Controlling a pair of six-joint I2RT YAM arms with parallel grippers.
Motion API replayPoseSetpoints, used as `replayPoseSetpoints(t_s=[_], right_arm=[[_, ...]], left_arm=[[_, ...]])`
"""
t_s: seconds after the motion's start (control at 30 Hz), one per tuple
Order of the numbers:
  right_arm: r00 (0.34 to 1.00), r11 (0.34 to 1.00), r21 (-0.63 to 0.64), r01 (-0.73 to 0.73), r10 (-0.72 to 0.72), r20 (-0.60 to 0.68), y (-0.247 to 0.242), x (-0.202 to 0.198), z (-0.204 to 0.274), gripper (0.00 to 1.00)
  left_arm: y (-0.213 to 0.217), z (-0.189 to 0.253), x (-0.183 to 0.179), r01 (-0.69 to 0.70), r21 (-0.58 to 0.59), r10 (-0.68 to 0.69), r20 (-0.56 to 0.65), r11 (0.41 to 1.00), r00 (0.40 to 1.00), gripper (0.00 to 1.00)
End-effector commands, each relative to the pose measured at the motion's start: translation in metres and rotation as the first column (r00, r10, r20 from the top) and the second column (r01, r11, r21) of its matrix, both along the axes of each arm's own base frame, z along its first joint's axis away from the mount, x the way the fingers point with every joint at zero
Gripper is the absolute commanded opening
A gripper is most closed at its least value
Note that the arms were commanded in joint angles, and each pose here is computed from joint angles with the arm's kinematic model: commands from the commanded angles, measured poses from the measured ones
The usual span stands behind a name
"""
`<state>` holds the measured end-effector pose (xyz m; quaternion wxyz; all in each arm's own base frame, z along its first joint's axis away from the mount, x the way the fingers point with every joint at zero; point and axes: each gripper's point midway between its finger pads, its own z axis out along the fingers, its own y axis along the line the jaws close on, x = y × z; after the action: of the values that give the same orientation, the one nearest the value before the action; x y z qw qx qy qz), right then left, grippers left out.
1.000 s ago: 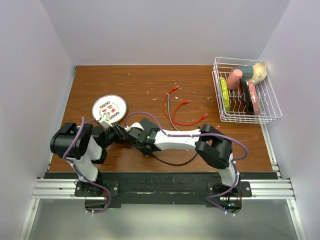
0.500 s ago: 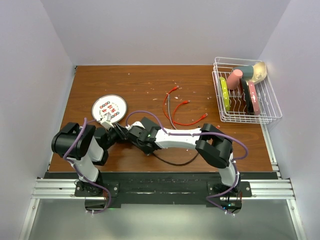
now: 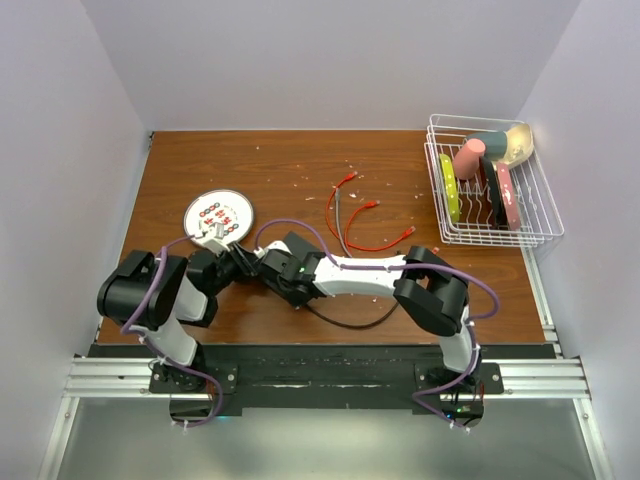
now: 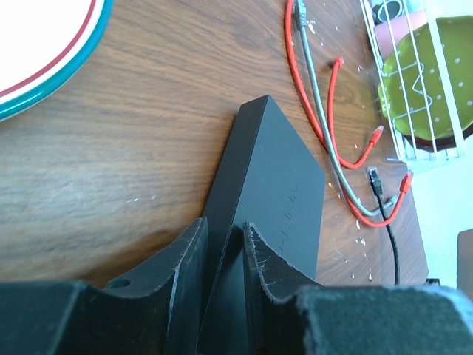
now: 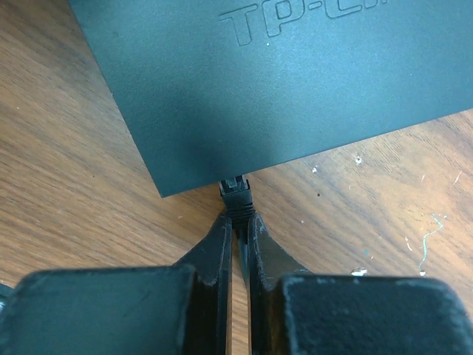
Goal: Insert the plug into the switch port
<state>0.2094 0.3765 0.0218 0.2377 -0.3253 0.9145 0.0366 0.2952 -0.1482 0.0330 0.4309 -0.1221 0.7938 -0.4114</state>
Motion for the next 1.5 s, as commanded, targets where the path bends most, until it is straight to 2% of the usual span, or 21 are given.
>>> replayPoseSetpoints(t_s=[0.0, 0.07, 0.1, 0.17, 0.2, 0.3, 0.4, 0.5, 0.53, 0.7, 0.77, 0.8, 0.87, 1.0, 1.07, 1.1, 1.2, 1.27, 1.33, 1.47], right_arm=[[0.985, 0.923, 0.385, 0.018, -0.084, 0.153, 0.070, 0.045, 0.062, 0.02], [0.988, 0.932, 0.361, 0.021, -0.075, 0.134, 0.062, 0.038, 0.051, 0.06], [0.989, 0.932, 0.362, 0.025, -0.076, 0.129, 0.059, 0.035, 0.052, 0.06], [0.989, 0.937, 0.348, 0.034, -0.081, 0.121, 0.050, 0.031, 0.044, 0.10], [0.990, 0.937, 0.346, 0.040, -0.085, 0.116, 0.047, 0.029, 0.042, 0.15], [0.987, 0.942, 0.330, 0.061, -0.105, 0.119, 0.033, 0.026, 0.040, 0.23], [0.984, 0.946, 0.313, 0.084, -0.129, 0.126, 0.020, 0.024, 0.043, 0.33], [0.981, 0.948, 0.304, 0.099, -0.144, 0.129, 0.010, 0.022, 0.051, 0.55], [0.981, 0.952, 0.286, 0.107, -0.148, 0.127, 0.003, 0.020, 0.051, 0.67], [0.971, 0.949, 0.289, 0.127, -0.178, 0.158, -0.015, 0.018, 0.079, 0.90], [0.966, 0.948, 0.288, 0.132, -0.189, 0.178, -0.022, 0.019, 0.090, 0.98], [0.959, 0.945, 0.299, 0.130, -0.197, 0.206, -0.026, 0.023, 0.102, 0.99], [0.946, 0.941, 0.307, 0.142, -0.221, 0.238, -0.031, 0.032, 0.120, 0.99], [0.921, 0.915, 0.342, 0.215, -0.306, 0.240, -0.047, 0.071, 0.143, 0.99], [0.919, 0.901, 0.372, 0.224, -0.322, 0.227, -0.047, 0.087, 0.146, 0.99], [0.910, 0.893, 0.374, 0.250, -0.349, 0.225, -0.057, 0.102, 0.146, 0.98], [0.888, 0.876, 0.374, 0.304, -0.403, 0.222, -0.073, 0.131, 0.141, 0.96], [0.879, 0.866, 0.377, 0.327, -0.425, 0.214, -0.079, 0.145, 0.136, 0.95], [0.873, 0.848, 0.403, 0.345, -0.448, 0.195, -0.086, 0.163, 0.134, 0.94], [0.846, 0.833, 0.348, 0.430, -0.506, 0.167, -0.108, 0.191, 0.109, 0.89]], left_arm=[[-0.042, -0.003, -0.048, 0.266, -0.071, -0.273, -0.114, 0.961, 0.955, 0.15], [-0.036, -0.003, -0.044, 0.242, -0.052, -0.247, -0.134, 0.969, 0.960, 0.24], [-0.028, -0.008, -0.040, 0.213, -0.027, -0.215, -0.162, 0.977, 0.963, 0.34], [-0.020, -0.003, -0.032, 0.182, 0.008, -0.178, -0.153, 0.983, 0.972, 0.45], [-0.012, 0.000, -0.020, 0.155, 0.047, -0.148, -0.136, 0.987, 0.980, 0.54], [0.000, 0.006, -0.009, 0.119, 0.097, -0.104, -0.141, 0.988, 0.984, 0.64], [0.009, 0.008, -0.004, 0.086, 0.143, -0.062, -0.165, 0.986, 0.984, 0.71], [0.019, 0.018, 0.005, 0.047, 0.170, -0.020, -0.154, 0.984, 0.988, 0.75], [0.022, 0.024, 0.008, 0.034, 0.172, -0.011, -0.138, 0.985, 0.990, 0.76], [0.031, 0.059, 0.026, -0.008, 0.202, 0.027, -0.091, 0.979, 0.996, 0.78], [0.031, 0.090, 0.038, -0.027, 0.200, 0.033, -0.029, 0.980, 0.999, 0.78], [0.031, 0.098, 0.039, -0.034, 0.198, 0.041, -0.032, 0.980, 0.999, 0.79], [0.030, 0.136, 0.047, -0.053, 0.178, 0.046, 0.042, 0.983, 0.998, 0.79], [0.027, 0.179, 0.043, -0.059, 0.138, 0.046, 0.096, 0.989, 0.994, 0.79], [0.025, 0.178, 0.033, -0.056, 0.105, 0.047, 0.085, 0.993, 0.995, 0.79], [0.023, 0.189, 0.025, -0.049, 0.083, 0.038, 0.132, 0.995, 0.991, 0.79], [0.025, 0.187, 0.011, -0.068, 0.065, 0.057, 0.158, 0.996, 0.986, 0.80], [0.028, 0.194, 0.013, -0.078, 0.089, 0.061, 0.186, 0.993, 0.981, 0.80], [0.027, 0.189, 0.013, -0.054, 0.121, 0.036, 0.144, 0.991, 0.989, 0.80], [0.029, 0.183, 0.010, -0.040, 0.158, 0.022, 0.118, 0.987, 0.993, 0.80]])
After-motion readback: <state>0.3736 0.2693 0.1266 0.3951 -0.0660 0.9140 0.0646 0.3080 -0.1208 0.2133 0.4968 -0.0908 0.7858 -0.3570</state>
